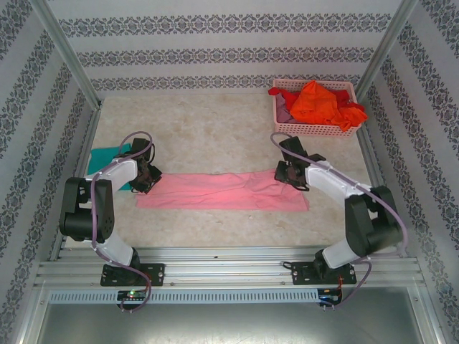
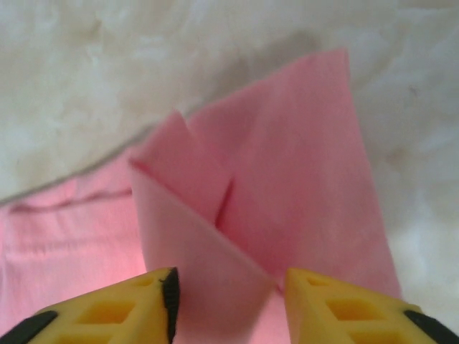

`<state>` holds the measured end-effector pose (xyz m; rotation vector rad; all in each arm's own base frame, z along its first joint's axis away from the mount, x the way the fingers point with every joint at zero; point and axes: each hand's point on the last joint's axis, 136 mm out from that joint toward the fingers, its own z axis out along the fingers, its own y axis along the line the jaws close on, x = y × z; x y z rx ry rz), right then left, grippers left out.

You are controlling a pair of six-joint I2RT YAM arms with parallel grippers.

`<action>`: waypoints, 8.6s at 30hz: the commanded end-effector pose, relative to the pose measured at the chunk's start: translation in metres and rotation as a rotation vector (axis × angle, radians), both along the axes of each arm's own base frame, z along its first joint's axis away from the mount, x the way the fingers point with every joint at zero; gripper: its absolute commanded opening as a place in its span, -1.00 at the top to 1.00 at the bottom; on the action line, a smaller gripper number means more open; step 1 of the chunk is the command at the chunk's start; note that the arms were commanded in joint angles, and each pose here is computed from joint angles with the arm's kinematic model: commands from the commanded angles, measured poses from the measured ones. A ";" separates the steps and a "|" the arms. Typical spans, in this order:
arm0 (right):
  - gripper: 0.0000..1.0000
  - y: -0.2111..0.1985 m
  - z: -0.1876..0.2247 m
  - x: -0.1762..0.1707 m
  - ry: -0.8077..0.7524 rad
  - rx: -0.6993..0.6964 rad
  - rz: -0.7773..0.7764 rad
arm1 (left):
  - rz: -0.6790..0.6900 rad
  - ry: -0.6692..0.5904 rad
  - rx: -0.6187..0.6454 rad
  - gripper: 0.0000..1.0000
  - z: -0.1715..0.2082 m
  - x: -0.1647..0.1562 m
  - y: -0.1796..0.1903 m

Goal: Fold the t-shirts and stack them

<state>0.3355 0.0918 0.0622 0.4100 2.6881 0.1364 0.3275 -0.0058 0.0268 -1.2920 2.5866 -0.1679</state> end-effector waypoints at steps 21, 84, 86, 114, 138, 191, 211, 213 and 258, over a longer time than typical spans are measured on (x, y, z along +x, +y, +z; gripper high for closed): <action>1.00 -0.019 -0.018 -0.091 0.100 0.026 -0.101 | -0.008 -0.010 -0.009 0.32 -0.003 0.007 -0.002; 0.05 0.131 0.047 0.207 -0.230 0.187 0.173 | -0.041 0.105 0.018 -0.02 0.006 -0.087 -0.011; 0.00 0.117 0.052 0.195 -0.263 0.190 0.129 | -0.066 0.079 0.046 -0.03 0.016 -0.075 -0.009; 0.32 0.195 -0.052 0.254 -0.030 0.410 0.128 | -0.200 0.140 0.143 -0.65 0.017 -0.085 0.002; 0.26 0.170 -0.003 0.272 -0.139 0.424 0.141 | -0.324 0.281 -0.117 0.45 -0.026 -0.148 -0.098; 0.14 0.221 0.030 0.252 -0.203 0.494 0.329 | -0.426 0.190 -0.154 0.56 -0.019 -0.127 -0.138; -0.25 0.204 0.060 0.043 -0.511 0.056 0.963 | -0.272 -0.075 -0.084 -0.34 0.023 -0.042 -0.064; -0.29 0.219 0.055 0.006 -0.531 -0.002 1.114 | -0.245 -0.084 -0.095 -0.44 0.022 -0.030 -0.052; 1.00 0.296 -0.057 -0.161 -0.148 -0.191 1.845 | -0.183 -0.081 -0.155 -0.64 0.007 -0.030 -0.031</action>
